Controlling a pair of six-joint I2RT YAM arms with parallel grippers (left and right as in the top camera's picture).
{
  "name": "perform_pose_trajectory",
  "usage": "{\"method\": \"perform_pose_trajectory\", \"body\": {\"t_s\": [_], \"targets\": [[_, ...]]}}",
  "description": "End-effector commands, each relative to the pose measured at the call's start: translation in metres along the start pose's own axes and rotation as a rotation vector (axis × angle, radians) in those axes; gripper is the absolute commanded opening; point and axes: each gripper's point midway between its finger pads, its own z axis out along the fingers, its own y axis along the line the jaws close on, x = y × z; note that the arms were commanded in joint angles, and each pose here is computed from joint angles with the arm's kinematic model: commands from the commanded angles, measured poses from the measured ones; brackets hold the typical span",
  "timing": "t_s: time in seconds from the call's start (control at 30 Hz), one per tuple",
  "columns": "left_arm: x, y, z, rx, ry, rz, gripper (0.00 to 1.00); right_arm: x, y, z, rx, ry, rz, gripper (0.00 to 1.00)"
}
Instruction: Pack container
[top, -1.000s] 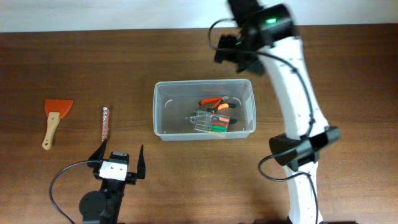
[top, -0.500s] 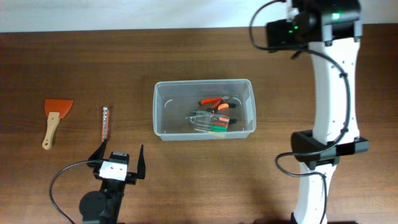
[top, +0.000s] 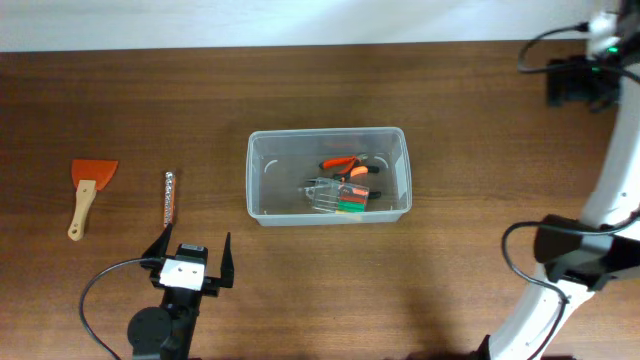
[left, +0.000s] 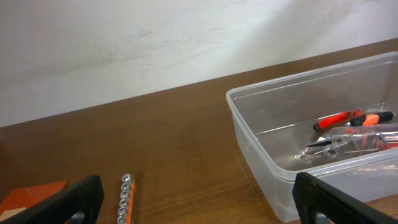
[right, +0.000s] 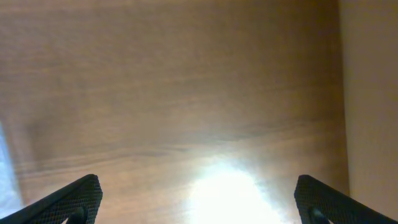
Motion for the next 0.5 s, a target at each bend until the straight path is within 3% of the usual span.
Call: {"method": "perform_pose_trajectory", "body": {"t_s": [0.0,0.47], "targets": [[0.001,0.002,0.000,-0.013,-0.002,-0.009,0.99,0.001,-0.012,0.002,-0.031,-0.026,-0.021,0.99],[0.001,0.002,0.000,-0.013,-0.002,-0.009,0.99,-0.029,-0.041,0.035,0.021,-0.117,0.032,0.99]]}}
